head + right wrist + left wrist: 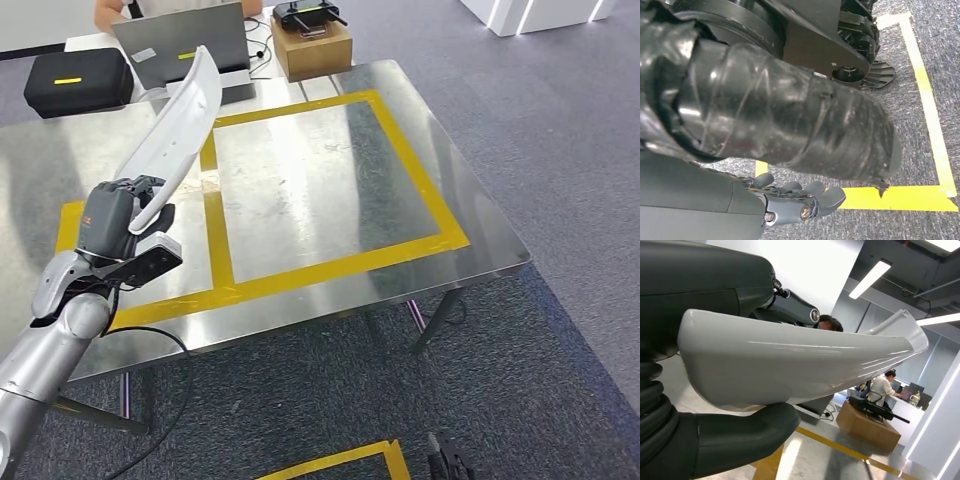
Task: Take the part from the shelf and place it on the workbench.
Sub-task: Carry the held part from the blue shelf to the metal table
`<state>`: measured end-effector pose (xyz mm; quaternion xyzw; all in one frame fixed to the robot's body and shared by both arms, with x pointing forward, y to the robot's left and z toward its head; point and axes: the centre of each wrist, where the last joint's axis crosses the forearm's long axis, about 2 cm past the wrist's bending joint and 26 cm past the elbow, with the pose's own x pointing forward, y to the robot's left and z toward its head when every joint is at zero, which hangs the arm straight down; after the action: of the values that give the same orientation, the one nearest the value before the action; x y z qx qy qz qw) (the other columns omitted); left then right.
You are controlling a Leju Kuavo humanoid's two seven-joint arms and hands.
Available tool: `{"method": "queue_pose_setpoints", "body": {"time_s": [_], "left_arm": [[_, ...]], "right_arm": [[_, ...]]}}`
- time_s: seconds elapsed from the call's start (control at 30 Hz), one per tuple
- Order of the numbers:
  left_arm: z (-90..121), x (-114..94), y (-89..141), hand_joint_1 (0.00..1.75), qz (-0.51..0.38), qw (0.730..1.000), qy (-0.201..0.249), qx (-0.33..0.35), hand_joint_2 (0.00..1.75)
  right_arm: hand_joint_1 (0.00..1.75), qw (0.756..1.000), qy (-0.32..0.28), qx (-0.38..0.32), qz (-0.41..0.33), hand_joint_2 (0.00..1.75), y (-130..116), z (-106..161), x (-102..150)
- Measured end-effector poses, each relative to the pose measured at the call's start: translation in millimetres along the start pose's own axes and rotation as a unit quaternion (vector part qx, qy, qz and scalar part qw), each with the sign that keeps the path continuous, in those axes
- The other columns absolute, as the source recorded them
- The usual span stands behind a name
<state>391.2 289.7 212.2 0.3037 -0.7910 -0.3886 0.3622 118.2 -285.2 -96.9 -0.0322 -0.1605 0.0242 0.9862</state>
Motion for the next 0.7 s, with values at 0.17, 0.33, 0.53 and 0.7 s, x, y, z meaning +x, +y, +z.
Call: {"method": "queue_pose_setpoints", "body": {"time_s": [0.17,0.33,0.53,0.7], "left_arm": [[0.0,-0.1,0.0,1.75,0.0,1.0,0.0,0.0,1.75],[-0.1,0.0,-0.1,1.75,0.0,1.0,0.0,0.0,1.75],[-0.3,-0.3,0.4,1.75,-0.001,1.0,0.001,0.0,1.75],[-0.4,-0.4,0.3,1.75,0.0,1.0,0.002,0.0,1.75]], "right_arm": [[0.0,1.0,-0.001,0.0,0.002,0.0,0.0,0.0,0.0],[0.0,1.0,-0.005,0.0,0.013,0.0,0.2,0.0,0.2],[0.0,1.0,-0.007,-0.002,0.016,0.0,0.2,0.0,0.6],[0.0,1.0,-0.008,-0.004,0.016,0.0,0.1,-0.1,1.3]]}}
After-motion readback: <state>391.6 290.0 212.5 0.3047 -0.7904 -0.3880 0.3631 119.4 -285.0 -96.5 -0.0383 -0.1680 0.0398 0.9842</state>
